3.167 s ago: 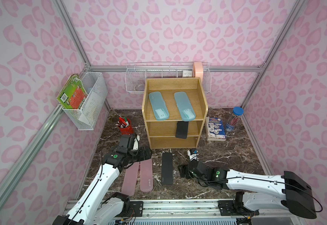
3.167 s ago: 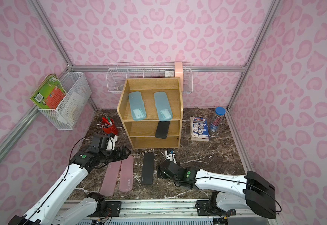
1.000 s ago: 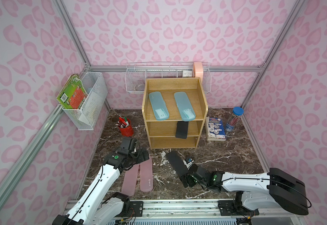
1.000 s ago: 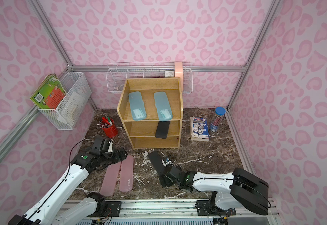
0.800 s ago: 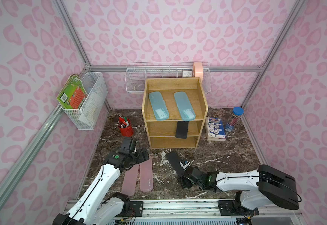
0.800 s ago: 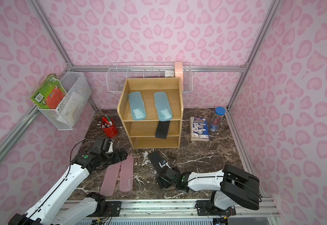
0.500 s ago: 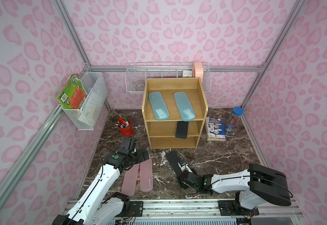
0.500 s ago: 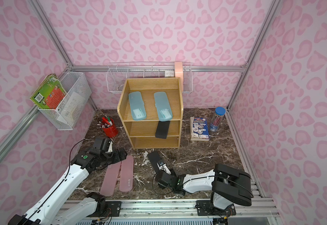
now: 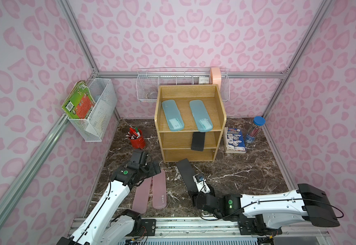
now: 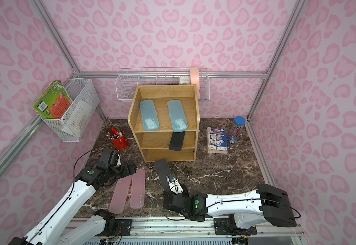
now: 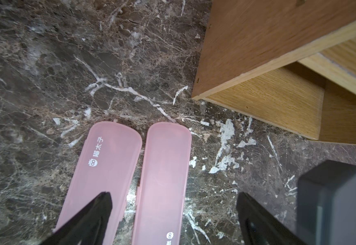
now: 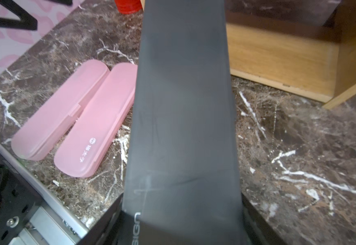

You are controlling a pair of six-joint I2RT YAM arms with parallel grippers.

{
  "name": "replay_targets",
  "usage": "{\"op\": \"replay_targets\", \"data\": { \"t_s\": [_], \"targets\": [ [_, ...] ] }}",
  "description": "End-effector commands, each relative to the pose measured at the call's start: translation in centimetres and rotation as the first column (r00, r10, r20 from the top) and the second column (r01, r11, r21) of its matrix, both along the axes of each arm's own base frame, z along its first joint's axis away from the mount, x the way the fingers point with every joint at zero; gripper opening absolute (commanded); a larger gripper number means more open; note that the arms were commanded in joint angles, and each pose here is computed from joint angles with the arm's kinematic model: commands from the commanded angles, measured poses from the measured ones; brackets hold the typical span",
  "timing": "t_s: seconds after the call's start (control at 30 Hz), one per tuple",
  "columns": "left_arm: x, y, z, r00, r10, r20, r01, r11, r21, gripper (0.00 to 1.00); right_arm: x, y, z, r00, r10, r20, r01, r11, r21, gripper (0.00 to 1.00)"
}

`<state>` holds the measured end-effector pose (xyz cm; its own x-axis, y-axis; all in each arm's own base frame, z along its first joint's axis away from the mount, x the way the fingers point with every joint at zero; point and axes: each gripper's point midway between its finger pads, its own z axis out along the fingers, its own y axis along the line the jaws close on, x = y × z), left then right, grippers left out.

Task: Place the pencil cases on the shelf according to color
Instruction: Pick up the pencil case from the center of the board, then place the pencil case on the shelf.

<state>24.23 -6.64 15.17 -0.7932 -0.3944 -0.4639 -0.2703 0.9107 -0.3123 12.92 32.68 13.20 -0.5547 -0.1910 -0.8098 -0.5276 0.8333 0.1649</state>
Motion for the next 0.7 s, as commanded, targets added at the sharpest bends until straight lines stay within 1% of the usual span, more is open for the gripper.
{"op": "replay_targets", "data": {
  "t_s": [0.0,0.1,0.23,0.37,0.47,0.67],
  "targets": [
    [-0.4,1.1,-0.7,0.999,0.048,-0.015,-0.048,0.998,0.036,0.97,1.8,0.8,3.5,0.989,-0.069,0.127,0.058,0.994,0.091,0.59],
    [-0.6,0.9,-1.1,0.999,0.044,-0.023,-0.044,0.999,0.027,0.96,2.9,2.6,5.7,0.982,-0.060,0.179,0.039,0.993,0.115,0.59],
    [-0.5,0.4,-0.9,1.000,0.004,-0.008,-0.004,1.000,0.015,0.97,5.7,4.6,7.5,0.980,-0.088,0.180,0.067,0.991,0.118,0.59],
    [-0.7,-0.1,-1.3,1.000,-0.020,-0.021,0.020,1.000,-0.003,0.97,9.7,6.3,8.3,0.981,-0.145,0.129,0.126,0.982,0.143,0.59],
    [-0.5,-0.3,-1.2,0.999,-0.033,-0.025,0.033,0.999,-0.003,0.97,11.8,7.4,8.8,0.978,-0.181,0.101,0.163,0.973,0.166,0.59],
    [-0.5,-0.5,-1.4,0.998,-0.041,-0.042,0.041,0.999,-0.005,0.97,15.5,9.4,7.9,0.975,-0.221,0.015,0.216,0.962,0.170,0.65]
  ]
}}
